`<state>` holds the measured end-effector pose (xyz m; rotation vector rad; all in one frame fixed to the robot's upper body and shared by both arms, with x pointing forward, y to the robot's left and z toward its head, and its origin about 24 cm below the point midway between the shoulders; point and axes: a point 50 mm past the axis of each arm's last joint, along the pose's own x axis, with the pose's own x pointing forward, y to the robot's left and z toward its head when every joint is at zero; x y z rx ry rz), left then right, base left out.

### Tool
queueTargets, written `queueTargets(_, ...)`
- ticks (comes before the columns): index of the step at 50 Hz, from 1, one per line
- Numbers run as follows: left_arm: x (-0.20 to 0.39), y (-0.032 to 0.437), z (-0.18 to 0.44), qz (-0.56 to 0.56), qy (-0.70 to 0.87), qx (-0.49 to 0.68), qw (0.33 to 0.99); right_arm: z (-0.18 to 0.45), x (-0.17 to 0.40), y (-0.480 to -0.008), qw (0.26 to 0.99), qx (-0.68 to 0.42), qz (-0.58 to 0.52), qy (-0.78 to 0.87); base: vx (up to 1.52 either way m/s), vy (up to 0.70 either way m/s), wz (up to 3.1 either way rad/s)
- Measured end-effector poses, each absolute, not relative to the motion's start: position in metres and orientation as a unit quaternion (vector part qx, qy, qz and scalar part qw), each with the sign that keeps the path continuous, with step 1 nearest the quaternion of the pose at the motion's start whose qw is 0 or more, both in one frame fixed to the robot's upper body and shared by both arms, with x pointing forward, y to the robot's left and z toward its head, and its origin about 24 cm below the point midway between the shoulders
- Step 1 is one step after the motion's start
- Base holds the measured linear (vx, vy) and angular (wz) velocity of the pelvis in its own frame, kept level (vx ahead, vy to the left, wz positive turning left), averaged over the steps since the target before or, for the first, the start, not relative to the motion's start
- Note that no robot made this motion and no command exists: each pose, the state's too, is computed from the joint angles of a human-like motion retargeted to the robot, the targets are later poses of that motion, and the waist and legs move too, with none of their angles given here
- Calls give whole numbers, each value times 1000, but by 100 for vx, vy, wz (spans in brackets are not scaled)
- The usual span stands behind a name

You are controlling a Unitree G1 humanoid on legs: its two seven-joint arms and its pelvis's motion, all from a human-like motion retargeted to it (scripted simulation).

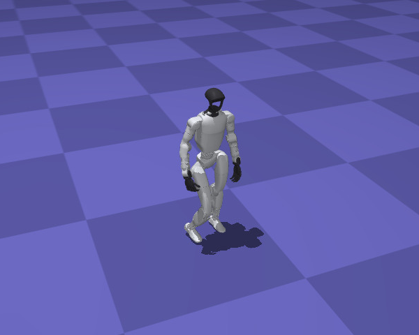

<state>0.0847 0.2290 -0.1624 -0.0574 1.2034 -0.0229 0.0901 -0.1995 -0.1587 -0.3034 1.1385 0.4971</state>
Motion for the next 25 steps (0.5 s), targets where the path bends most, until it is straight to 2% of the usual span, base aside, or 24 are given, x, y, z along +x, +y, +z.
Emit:
queueTargets(8, 80, 232, -163, -6, 572, -24, 820, -155, 107, -196, 811, -150, 234, 515, -1, -11, 20)
queueTargets(25, 69, 207, -171, 1, 599, -57, 799, -139, 158, -204, 841, -211, 195, 459, -8, -10, 44)
